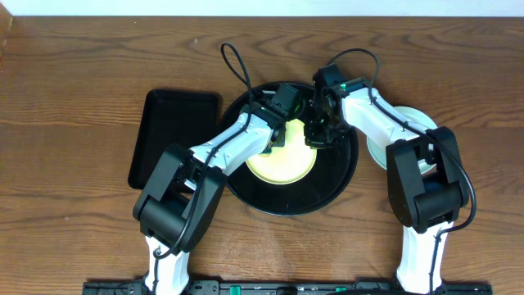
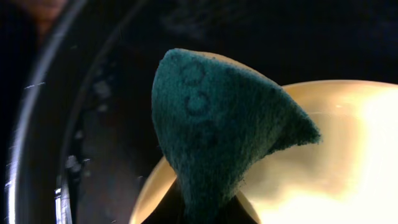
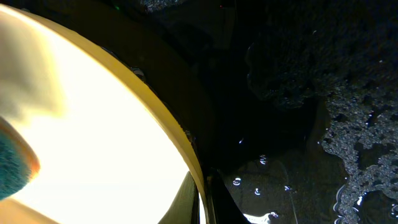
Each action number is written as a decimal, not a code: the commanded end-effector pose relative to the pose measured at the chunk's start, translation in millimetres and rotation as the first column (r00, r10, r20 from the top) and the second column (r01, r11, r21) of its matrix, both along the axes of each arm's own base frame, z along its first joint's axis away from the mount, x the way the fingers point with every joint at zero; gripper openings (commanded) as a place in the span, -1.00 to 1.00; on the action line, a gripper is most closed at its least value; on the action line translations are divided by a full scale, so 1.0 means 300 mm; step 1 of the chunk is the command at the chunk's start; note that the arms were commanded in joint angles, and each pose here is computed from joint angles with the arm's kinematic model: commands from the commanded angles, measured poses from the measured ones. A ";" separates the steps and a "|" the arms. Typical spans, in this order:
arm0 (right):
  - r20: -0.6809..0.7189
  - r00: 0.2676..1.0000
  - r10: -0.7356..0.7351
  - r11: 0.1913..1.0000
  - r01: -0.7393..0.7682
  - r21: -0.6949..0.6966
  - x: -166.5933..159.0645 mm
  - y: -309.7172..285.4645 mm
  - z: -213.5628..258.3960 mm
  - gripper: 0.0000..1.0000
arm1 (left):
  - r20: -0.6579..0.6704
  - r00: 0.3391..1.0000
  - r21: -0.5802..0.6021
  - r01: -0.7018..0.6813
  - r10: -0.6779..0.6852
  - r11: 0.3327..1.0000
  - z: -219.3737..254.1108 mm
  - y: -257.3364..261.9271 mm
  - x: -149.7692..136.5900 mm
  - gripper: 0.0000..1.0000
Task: Clean dirty plates on tray and stack at the side
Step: 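Scrub the yellow plate with the sponge while right gripper holds rim, then move the sponge back toward the sponge tray with left gripper, then lift the yellow plate with right gripper and carry it right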
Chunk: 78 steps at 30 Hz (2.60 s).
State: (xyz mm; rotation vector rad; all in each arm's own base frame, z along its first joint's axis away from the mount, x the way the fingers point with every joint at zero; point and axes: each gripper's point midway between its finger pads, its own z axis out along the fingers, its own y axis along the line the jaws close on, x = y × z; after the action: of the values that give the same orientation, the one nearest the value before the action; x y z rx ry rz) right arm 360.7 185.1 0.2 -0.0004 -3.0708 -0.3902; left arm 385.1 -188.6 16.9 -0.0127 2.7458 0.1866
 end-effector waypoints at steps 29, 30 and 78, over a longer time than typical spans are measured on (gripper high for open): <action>-0.071 0.997 0.021 0.995 -0.028 -0.098 -0.057 -0.036 -0.133 -0.97 | -0.140 0.983 -0.461 0.038 -0.115 0.886 0.173 0.022 0.067 -0.85; -0.071 0.997 0.021 0.995 -0.028 -0.098 -0.057 -0.036 -0.133 -0.98 | -0.122 0.988 -0.466 0.025 -0.092 0.885 0.201 0.054 0.083 -0.86; 0.698 0.539 0.472 0.547 0.442 -0.711 -0.071 -0.158 0.915 -0.98 | -0.216 0.975 -0.355 -0.125 0.049 0.926 0.236 0.276 -0.026 -0.85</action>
State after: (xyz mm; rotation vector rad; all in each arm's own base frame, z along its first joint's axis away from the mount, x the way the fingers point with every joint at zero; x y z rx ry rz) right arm 341.8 146.5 234.9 0.3875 -3.6790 1.3906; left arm 379.0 -108.8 89.6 -0.2340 2.9380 -0.3469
